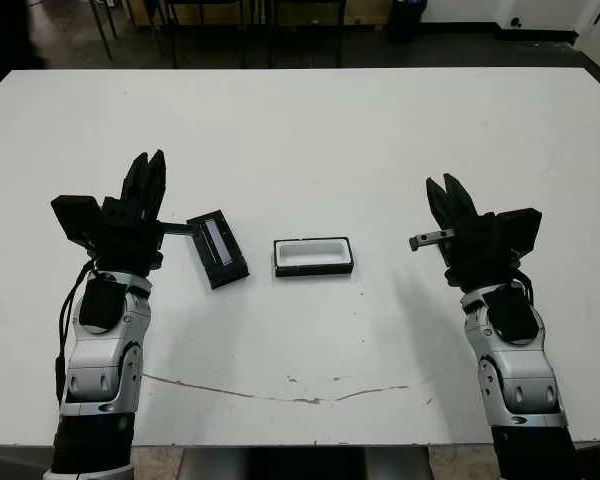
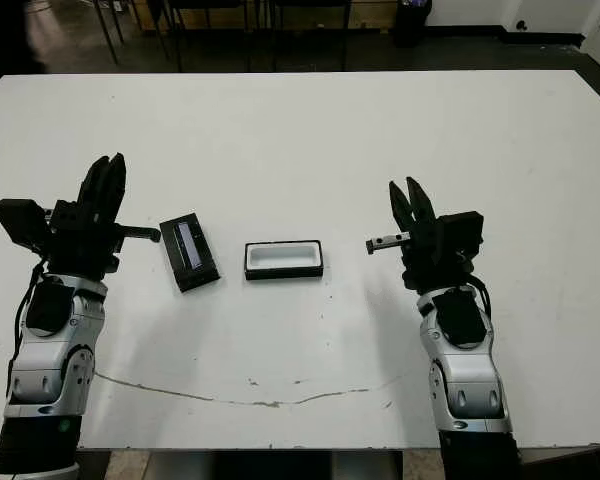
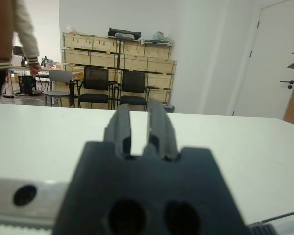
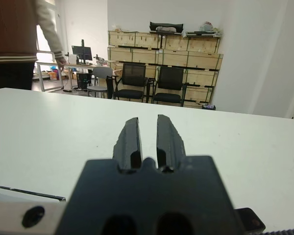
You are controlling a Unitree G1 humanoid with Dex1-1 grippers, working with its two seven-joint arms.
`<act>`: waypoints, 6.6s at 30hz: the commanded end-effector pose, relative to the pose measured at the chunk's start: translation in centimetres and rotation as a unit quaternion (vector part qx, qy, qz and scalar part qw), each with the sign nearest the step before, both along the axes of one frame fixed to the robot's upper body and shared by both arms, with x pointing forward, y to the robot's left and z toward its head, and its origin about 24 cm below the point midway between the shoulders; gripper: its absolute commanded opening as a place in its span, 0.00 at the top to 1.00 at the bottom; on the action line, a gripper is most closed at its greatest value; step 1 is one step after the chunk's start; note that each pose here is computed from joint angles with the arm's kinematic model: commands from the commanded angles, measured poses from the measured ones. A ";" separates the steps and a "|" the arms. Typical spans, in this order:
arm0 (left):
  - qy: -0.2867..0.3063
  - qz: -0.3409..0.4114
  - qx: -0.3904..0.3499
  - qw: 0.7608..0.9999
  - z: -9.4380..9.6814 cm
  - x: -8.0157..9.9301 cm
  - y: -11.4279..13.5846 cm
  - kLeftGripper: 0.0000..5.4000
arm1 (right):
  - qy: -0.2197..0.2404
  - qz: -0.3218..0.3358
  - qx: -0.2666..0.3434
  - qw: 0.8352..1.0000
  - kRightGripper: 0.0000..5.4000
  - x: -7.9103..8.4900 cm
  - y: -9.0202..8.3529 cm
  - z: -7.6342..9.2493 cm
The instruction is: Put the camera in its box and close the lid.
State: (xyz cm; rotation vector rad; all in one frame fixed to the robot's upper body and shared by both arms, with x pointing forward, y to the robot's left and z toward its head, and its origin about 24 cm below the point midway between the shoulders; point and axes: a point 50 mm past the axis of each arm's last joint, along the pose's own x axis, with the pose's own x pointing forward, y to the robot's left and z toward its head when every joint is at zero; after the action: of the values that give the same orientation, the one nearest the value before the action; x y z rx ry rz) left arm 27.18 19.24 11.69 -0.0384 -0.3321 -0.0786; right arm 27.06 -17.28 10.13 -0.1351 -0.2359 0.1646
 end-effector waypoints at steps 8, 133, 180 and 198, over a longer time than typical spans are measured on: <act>0.019 0.004 0.005 1.000 -0.8 0.0 0.1 1.00 | 0.009 -0.004 -0.009 1.000 1.00 0.1 -0.4 -0.4; 0.020 0.018 0.011 1.000 -1.1 -0.7 1.2 1.00 | 0.450 0.280 -0.540 0.654 1.00 3.1 -10.8 1.4; 0.027 0.019 0.011 0.999 -1.4 -0.9 1.4 1.00 | 0.174 0.096 -0.091 0.976 0.86 -3.1 -8.6 3.0; 0.030 0.017 0.008 0.999 -1.5 -0.9 1.3 1.00 | 0.218 0.117 -0.081 0.965 0.15 -3.2 -8.0 1.7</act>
State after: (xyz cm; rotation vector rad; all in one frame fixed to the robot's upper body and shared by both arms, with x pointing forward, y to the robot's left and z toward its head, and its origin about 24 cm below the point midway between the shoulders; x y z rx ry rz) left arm 26.41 20.14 10.82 -0.0290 -0.3084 -0.0528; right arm 23.83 -25.08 12.11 -0.2292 0.1687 0.4460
